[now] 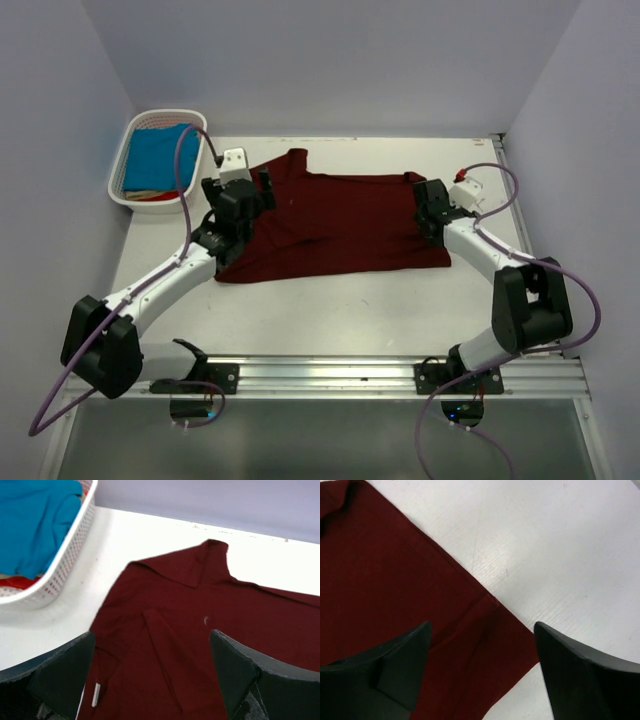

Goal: Fold and stack the t-shirts
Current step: Fold the flattened tshirt in 1/3 of the way

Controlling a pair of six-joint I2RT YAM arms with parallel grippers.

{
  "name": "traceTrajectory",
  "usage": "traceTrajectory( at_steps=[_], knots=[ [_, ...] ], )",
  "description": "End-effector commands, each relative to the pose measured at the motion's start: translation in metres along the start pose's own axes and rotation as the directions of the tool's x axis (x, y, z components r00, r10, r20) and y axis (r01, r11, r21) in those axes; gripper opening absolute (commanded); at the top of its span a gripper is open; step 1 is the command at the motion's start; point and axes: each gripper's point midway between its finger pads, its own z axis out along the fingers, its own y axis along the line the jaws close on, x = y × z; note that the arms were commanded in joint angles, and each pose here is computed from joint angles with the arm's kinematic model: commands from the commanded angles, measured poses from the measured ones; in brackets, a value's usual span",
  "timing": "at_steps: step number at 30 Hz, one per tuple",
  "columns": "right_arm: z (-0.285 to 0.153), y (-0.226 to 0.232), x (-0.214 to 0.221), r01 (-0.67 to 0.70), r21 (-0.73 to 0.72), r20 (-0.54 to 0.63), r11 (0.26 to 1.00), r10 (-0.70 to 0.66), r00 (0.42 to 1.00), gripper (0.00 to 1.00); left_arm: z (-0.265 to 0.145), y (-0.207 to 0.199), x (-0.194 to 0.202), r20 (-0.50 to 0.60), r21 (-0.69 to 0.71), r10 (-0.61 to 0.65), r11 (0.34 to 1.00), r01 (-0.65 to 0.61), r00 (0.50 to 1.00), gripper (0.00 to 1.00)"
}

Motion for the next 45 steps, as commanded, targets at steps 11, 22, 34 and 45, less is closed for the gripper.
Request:
traceTrajectory(
  at_steps=[11,22,34,45],
  knots=[
    [-0.021,0.018,0.018,-0.018,-0.170,-0.135,0.985,-0.005,0.991,0.00,-0.033,-0.019,0.107,-0.348,0.183,-0.039,0.977,0.109,0.937,0.00],
    [-0.004,0.012,0.043,0.021,-0.068,-0.214,0.997,-0.035,0.976,0.00,-0.025,-0.015,0.159,-0.454,0.147,-0.005,0.986,0.081,0.891,0.00],
    [0.017,0.022,0.042,0.048,-0.011,-0.195,0.999,-0.050,0.980,0.00,-0.025,-0.008,0.182,-0.478,0.135,0.010,0.989,0.062,0.878,0.00],
    [0.036,0.030,0.034,0.101,0.059,-0.168,0.993,-0.090,0.982,0.00,-0.026,-0.001,0.197,-0.500,0.121,0.025,0.992,0.041,0.866,0.00]
  ],
)
